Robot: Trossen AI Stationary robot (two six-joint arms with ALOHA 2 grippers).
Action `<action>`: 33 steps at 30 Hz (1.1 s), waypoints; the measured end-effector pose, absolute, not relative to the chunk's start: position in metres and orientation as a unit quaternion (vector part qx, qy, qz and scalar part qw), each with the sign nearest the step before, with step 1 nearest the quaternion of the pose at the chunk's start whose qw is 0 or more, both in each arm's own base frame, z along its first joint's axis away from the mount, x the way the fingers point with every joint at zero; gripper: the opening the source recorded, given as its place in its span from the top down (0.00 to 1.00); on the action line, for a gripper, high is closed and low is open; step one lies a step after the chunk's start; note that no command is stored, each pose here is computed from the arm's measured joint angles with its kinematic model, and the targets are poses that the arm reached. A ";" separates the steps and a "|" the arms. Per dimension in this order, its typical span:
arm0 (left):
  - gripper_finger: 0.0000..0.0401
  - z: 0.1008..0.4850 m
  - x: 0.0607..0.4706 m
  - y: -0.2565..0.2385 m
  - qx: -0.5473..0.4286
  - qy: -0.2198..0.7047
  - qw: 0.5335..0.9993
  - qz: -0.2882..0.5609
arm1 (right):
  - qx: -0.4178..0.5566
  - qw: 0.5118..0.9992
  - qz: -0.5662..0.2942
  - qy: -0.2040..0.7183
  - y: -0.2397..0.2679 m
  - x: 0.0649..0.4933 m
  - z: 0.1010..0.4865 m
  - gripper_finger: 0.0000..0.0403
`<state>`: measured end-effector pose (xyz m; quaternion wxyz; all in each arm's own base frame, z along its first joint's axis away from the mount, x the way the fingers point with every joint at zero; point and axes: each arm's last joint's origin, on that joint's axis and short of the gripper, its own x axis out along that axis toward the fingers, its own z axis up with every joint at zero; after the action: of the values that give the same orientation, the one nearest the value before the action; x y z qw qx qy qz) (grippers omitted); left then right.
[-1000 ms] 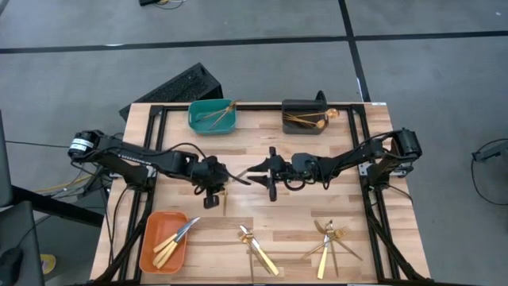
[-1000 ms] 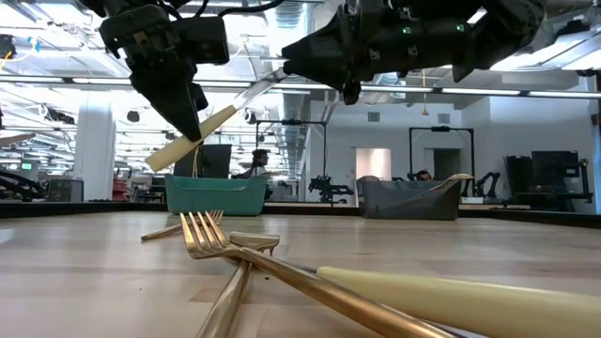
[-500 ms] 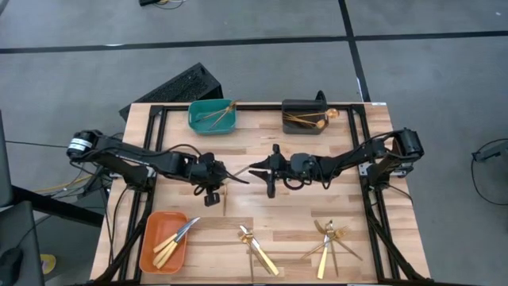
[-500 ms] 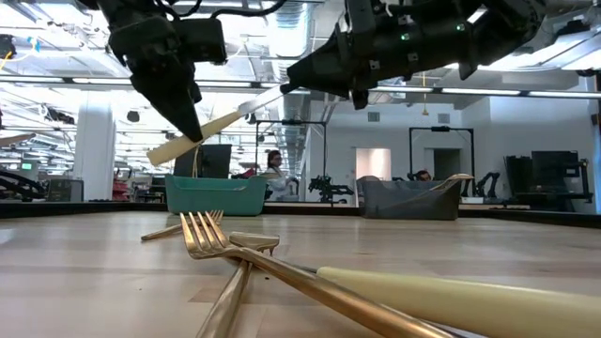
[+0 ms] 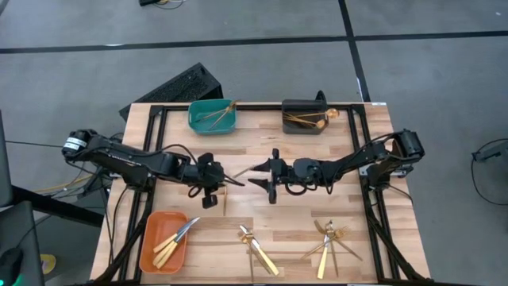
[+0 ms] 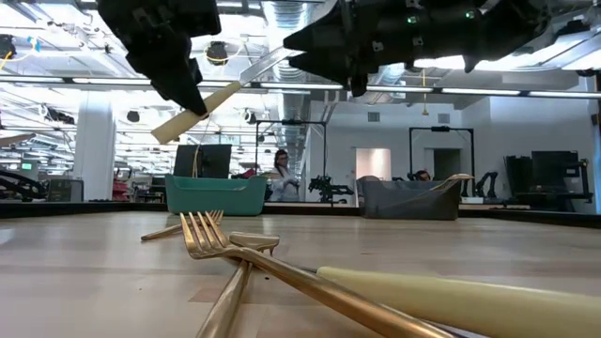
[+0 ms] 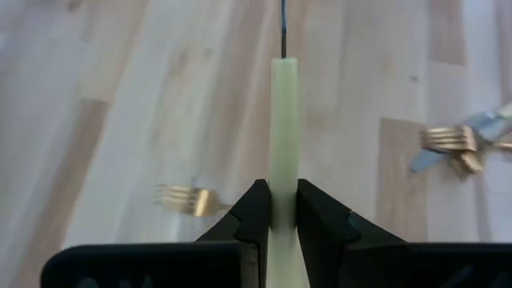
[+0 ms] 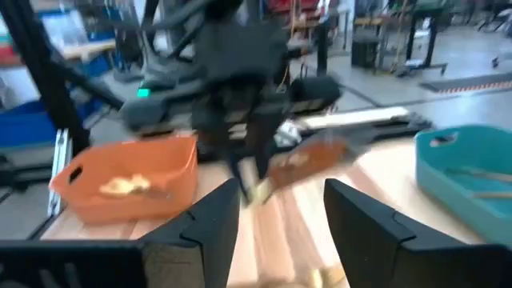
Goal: Sort silverware by color (type)
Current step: Put the yellow table knife into the orange bin
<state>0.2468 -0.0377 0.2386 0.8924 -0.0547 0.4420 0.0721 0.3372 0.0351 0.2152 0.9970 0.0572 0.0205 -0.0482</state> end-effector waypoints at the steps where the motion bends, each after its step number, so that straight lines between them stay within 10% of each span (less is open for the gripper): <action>1: 0.92 0.238 0.248 -0.040 -0.054 0.443 0.892 0.065 | 0.058 0.997 -0.050 0.014 0.034 0.337 0.216 0.48; 8: 0.92 0.237 0.249 -0.045 -0.050 0.441 0.895 0.050 | 0.072 0.997 -0.012 0.008 0.027 0.341 0.221 0.55; 16: 0.91 0.236 0.249 -0.045 -0.052 0.443 0.894 0.046 | 0.060 0.998 0.001 0.010 0.029 0.342 0.222 0.94; 33: 0.74 0.283 0.199 -0.038 -0.089 0.488 0.854 0.158 | 0.169 0.984 0.057 0.008 0.013 0.347 0.230 0.95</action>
<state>0.1990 -0.0379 0.2825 0.8540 -0.0886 0.4877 0.1580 0.3469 0.0128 0.2299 0.9839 0.1693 0.0082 0.0571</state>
